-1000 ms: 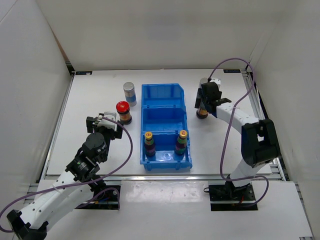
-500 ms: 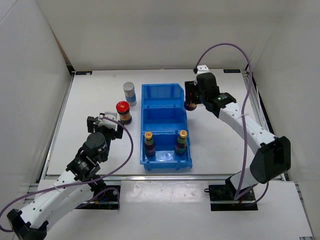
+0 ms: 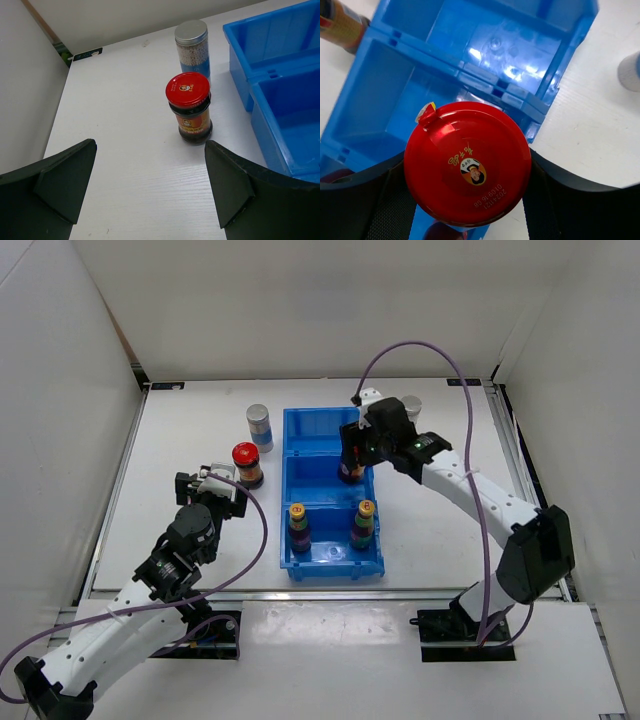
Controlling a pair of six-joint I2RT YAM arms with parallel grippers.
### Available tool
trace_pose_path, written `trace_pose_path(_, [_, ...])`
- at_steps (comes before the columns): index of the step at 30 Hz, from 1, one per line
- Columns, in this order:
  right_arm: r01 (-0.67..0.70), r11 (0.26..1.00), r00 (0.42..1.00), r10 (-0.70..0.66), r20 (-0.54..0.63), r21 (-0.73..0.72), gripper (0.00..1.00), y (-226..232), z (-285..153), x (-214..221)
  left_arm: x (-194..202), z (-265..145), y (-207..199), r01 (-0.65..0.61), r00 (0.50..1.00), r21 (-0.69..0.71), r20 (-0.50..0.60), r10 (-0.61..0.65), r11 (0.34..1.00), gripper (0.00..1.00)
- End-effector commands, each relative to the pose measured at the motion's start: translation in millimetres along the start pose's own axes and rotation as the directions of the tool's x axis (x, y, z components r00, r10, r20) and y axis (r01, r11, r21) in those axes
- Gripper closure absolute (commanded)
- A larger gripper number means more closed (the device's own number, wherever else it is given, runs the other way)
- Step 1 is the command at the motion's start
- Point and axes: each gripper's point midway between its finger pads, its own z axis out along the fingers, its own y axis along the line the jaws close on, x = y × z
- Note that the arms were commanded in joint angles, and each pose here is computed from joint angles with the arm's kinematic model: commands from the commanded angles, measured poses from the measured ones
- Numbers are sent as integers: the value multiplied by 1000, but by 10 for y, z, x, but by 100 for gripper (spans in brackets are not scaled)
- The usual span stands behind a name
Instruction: Organize the condiment bottles
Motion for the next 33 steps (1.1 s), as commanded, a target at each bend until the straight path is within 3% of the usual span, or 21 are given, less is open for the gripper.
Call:
trace_pose_path(1, [-8, 999, 992, 14, 123, -44, 99, 94, 58, -313, 2, 9, -19, 10, 1000, 8, 6, -10, 1000, 0])
trace_pose_path(9, [-23, 999, 999, 22, 44, 35, 98, -70, 517, 61, 2, 9, -19, 10, 1000, 8, 6, -10, 1000, 0])
trace_pose_path(13, [-26, 999, 999, 25, 22, 31, 91, -38, 645, 170, 2, 9, -19, 10, 1000, 8, 6, -10, 1000, 0])
trace_pose_path(16, [-26, 998, 999, 25, 27, 49, 71, -72, 656, 182, 45, 11, -13, 4, 1000, 1, -3, -4, 1000, 0])
trace_pose_path(17, [-26, 998, 999, 25, 27, 49, 56, -73, 656, 182, 45, 11, -13, 4, 1000, 1, -3, -4, 1000, 0])
trace_pose_path(19, [-29, 998, 998, 26, 54, 55, 47, -76, 570, 72, 13, 7, 25, 25, 1000, -20, 1, -25, 999, 0])
trace_pose_path(23, [-38, 992, 996, 29, 80, 118, 0, -140, 411, -86, -187, 24, 56, 90, 996, -36, 22, -90, 995, 0])
trace_pose_path(27, [-64, 990, 984, 42, 171, 125, 0, -137, 3, -447, -430, 124, 28, 186, 982, -46, 52, -184, 981, 0])
trace_pose_path(33, [-102, 992, 953, 75, 295, 79, 0, -69, -628, -811, -425, 547, -203, 307, 951, 9, -41, -306, 952, 0])
